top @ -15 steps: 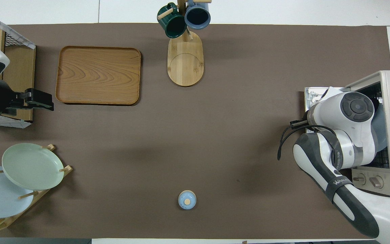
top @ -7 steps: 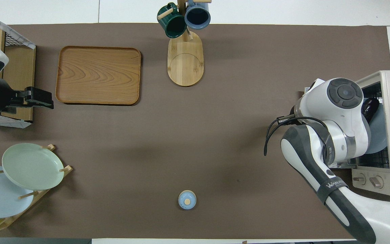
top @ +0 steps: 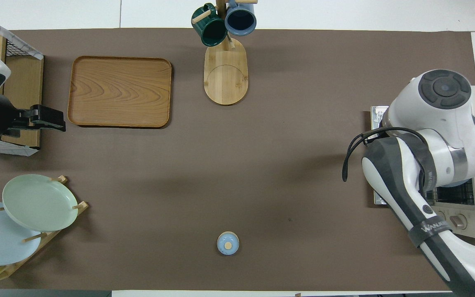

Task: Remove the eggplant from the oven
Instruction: 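Grasp the light blue plate with the right gripper and pull it out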

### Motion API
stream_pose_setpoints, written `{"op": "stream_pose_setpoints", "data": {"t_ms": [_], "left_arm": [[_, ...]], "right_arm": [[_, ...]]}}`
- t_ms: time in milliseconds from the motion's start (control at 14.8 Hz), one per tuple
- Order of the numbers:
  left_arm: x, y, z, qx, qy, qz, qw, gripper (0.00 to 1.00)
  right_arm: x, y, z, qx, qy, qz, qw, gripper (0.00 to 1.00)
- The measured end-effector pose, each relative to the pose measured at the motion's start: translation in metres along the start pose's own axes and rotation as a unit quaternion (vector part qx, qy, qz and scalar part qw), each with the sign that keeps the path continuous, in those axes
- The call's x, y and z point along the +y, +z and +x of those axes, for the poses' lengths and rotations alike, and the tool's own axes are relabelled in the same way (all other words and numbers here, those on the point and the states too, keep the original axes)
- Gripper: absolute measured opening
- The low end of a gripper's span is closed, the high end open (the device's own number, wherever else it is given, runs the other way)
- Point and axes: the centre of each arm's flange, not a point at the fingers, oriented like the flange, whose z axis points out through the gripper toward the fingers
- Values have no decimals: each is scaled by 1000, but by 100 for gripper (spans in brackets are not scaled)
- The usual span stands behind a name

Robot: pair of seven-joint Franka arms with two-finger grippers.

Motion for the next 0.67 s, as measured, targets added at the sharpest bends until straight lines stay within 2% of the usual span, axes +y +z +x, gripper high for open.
{"op": "stream_pose_setpoints", "data": {"t_ms": [337,674], "left_arm": [[2,0,0,2,2,0,1000,100],[2,0,0,3,2,0,1000,100]], "right_arm": [[47,31,-15,-13,18,5,1000,48],[52,51,-25,-20,-8,10,1000,48]]}}
